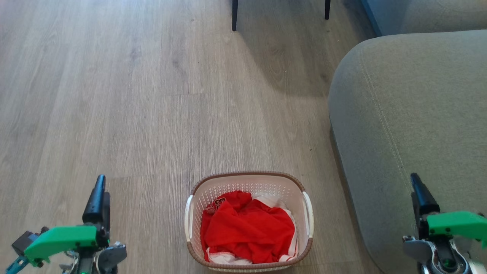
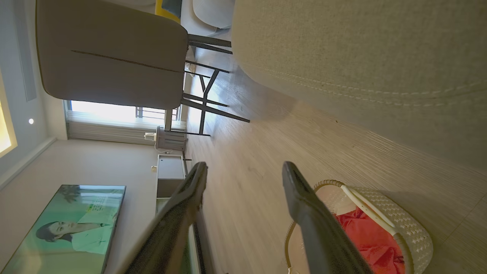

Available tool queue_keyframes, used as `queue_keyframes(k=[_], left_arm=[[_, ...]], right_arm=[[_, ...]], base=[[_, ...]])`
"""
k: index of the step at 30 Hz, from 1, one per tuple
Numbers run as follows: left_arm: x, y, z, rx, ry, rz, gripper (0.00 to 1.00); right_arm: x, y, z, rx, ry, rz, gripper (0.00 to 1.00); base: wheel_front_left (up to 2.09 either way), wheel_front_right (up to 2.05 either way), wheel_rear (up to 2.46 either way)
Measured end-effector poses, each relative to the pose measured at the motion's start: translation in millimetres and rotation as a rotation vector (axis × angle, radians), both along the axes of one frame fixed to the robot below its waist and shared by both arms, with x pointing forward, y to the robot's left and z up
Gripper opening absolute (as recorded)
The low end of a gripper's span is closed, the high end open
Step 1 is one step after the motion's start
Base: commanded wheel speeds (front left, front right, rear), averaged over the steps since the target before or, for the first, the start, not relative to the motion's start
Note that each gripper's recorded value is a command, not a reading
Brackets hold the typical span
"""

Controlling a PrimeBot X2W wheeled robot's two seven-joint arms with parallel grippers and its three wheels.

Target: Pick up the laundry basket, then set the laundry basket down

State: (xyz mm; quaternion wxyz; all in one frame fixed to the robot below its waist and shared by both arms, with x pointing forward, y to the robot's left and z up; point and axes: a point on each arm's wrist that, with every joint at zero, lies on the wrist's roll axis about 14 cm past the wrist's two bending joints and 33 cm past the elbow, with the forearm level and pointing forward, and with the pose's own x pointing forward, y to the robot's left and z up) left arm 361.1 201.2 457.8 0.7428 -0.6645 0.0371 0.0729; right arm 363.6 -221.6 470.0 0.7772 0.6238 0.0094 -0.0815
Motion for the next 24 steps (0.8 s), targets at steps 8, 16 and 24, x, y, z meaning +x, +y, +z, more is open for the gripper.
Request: queue_keyframes(k=[8,16,24], left_arm=[[7,10,15,0.079,-0.041,0.026,1.0],[14,13,34,0.18,-0.087,0.035,1.0],[19,13,59,0.317,-0.138,0.04,1.0]], right_arm=[[13,11,28,-0.17,-0.07,0.046,1.0],[22,22,51,-0.322,-0.133,0.075,1.0],[28,33,78,-0.476,-0.211,0.095,1.0]], base=[[0.0,0.0,0.0],[0.0,0.0,0.0],[0.0,0.0,0.0]])
